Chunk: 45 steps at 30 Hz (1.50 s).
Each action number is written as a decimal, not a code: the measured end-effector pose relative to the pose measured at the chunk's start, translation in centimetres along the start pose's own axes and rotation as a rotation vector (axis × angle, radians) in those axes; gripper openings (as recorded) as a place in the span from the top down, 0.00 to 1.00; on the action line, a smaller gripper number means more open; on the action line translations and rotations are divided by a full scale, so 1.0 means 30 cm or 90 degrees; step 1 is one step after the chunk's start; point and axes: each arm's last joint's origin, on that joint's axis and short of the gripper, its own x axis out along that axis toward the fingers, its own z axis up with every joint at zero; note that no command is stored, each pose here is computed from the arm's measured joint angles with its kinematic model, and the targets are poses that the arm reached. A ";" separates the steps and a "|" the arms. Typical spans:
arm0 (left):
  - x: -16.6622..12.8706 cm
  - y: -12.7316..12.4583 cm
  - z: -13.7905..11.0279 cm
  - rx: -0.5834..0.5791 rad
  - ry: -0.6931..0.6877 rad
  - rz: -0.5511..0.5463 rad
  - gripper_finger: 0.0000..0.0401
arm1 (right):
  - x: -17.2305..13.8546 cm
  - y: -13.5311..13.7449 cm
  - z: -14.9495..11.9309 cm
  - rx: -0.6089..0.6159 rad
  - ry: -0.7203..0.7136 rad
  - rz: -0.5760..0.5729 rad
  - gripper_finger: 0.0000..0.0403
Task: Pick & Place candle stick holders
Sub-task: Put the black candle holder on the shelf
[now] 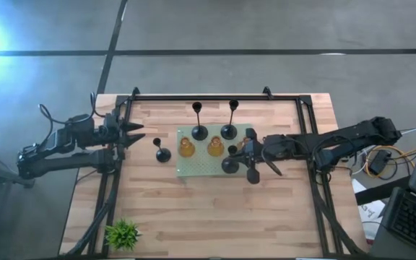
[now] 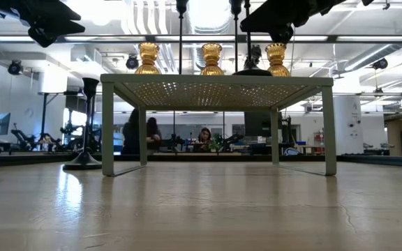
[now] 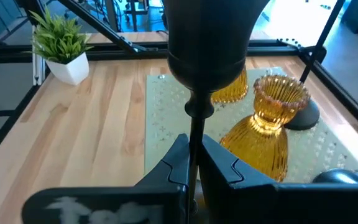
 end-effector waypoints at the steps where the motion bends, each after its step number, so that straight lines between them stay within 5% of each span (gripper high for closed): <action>1: 0.000 0.000 -0.001 0.000 0.001 0.001 0.56 | 0.003 0.000 0.001 -0.002 -0.004 0.000 0.97; 45: 0.000 0.001 -0.007 -0.001 0.013 0.001 0.56 | 0.000 -0.027 0.003 0.007 0.003 -0.006 0.97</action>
